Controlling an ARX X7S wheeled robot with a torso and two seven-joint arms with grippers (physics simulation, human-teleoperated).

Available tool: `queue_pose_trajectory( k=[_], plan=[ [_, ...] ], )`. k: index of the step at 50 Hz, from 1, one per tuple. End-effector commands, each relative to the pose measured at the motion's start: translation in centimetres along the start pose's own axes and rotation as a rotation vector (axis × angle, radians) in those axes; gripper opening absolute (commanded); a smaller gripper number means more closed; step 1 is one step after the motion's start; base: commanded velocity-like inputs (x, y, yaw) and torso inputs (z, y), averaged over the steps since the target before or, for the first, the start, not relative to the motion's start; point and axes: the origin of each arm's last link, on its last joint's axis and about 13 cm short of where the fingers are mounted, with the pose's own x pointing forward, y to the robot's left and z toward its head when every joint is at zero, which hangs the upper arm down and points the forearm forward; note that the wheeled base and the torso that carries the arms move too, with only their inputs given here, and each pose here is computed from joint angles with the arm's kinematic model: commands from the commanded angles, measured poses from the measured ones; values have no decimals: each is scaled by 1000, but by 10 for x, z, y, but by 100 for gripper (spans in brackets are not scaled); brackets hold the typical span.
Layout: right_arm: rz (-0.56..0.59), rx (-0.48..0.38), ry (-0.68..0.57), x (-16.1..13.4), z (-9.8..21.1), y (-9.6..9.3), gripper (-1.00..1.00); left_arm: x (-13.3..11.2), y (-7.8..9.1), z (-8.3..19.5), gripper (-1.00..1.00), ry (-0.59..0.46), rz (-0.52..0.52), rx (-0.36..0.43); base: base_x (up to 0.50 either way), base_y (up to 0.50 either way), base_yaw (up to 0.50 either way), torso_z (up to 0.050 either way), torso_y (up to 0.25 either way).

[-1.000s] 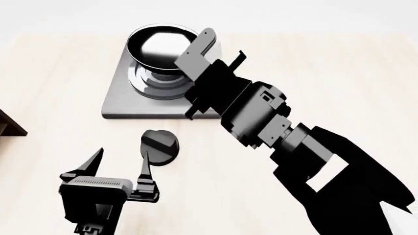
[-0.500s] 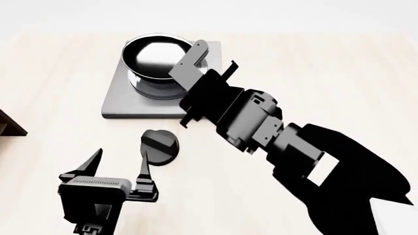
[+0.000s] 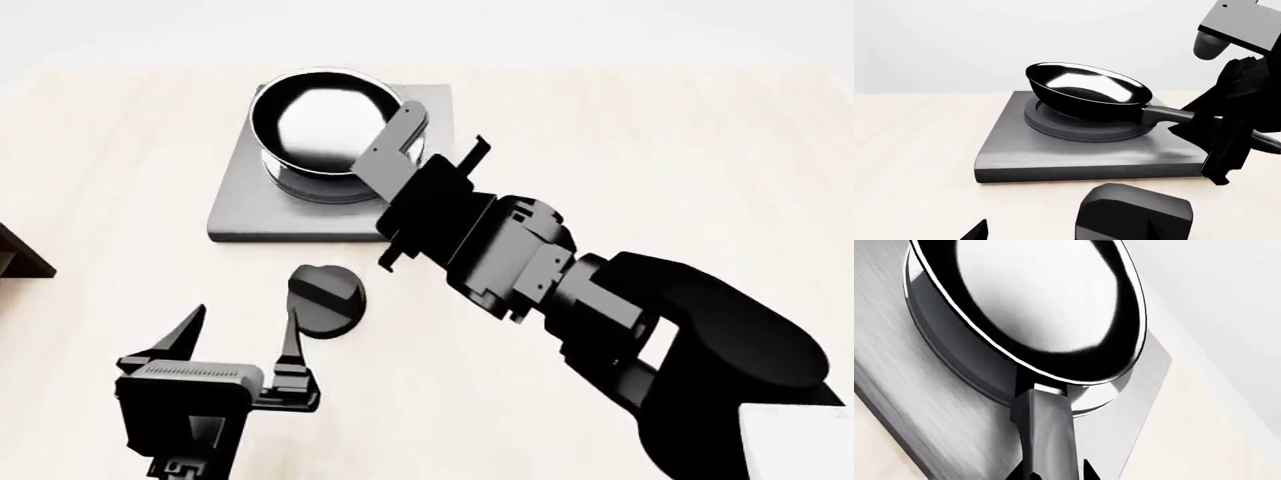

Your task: Turn on the stove and put the frying pan on it.

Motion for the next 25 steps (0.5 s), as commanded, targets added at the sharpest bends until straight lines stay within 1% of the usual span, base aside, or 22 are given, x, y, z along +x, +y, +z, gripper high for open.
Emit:
queue_pose_trajectory(
  k=[1, 2, 3, 20, 22, 23, 25],
  plan=[
    [-63, -45, 66, 3, -14, -6, -100, 1, 1, 0, 100, -1, 4, 0, 0, 0, 0, 0, 0],
    [-63, -44, 72, 4, -15, -7, -100, 1, 1, 0, 100, -2, 4, 0, 0, 0, -2, 0, 0],
    [-59, -50, 79, 4, -16, -7, 100, 1, 1, 1, 100, -2, 5, 0, 0, 0, -2, 0, 0],
    [-42, -51, 88, 3, -16, -9, 100, 0, 1, 0, 100, -1, 6, 1, 0, 0, 0, 0, 0],
    [-17, -34, 80, 3, -14, -8, 100, 0, 1, 0, 100, 1, 6, 1, 0, 0, 0, 0, 0],
    [22, -11, 75, 3, -13, -7, 100, 0, 1, 0, 100, 0, 6, 1, 0, 0, 0, 0, 0],
    [65, 42, 71, 2, -10, -8, 100, 0, 1, 0, 100, 0, 5, 1, 0, 0, 0, 0, 0]
  ],
)
